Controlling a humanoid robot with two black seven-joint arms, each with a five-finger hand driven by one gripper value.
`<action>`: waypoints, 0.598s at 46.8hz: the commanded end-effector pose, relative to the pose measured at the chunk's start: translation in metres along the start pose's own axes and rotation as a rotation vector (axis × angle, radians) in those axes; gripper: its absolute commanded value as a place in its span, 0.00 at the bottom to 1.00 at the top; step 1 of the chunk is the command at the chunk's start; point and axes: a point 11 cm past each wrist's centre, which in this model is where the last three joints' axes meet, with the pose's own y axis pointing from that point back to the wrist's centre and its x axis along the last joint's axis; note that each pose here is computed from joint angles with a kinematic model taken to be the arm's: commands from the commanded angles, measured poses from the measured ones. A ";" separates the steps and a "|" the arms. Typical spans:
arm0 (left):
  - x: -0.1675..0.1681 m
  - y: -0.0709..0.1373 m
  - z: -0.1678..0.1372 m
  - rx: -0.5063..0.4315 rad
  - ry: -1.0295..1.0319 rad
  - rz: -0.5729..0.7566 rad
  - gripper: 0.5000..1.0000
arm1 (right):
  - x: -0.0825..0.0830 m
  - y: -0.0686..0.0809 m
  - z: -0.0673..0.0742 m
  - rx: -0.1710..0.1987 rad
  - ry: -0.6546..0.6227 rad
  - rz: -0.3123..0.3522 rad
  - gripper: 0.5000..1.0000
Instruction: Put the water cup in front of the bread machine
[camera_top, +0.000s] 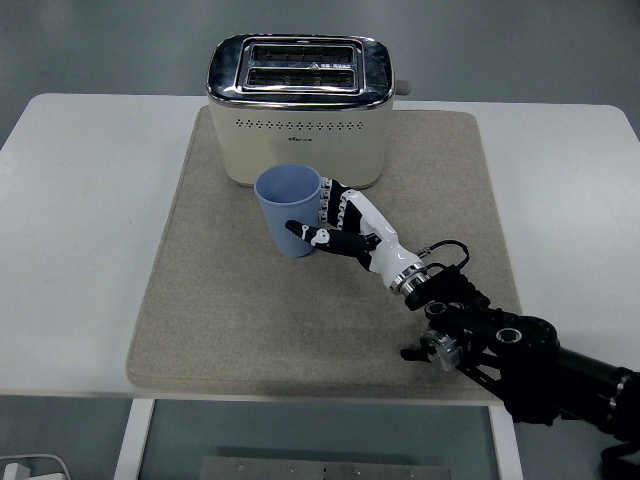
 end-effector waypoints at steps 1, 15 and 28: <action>0.000 0.000 0.000 0.000 0.000 0.000 1.00 | 0.000 0.000 0.001 -0.002 -0.004 0.003 0.52; 0.000 0.000 0.000 0.000 0.000 0.000 1.00 | -0.002 0.001 0.001 0.000 -0.014 0.005 0.83; 0.000 0.000 -0.001 0.001 0.002 0.000 1.00 | -0.006 0.000 -0.005 0.017 -0.020 0.016 0.83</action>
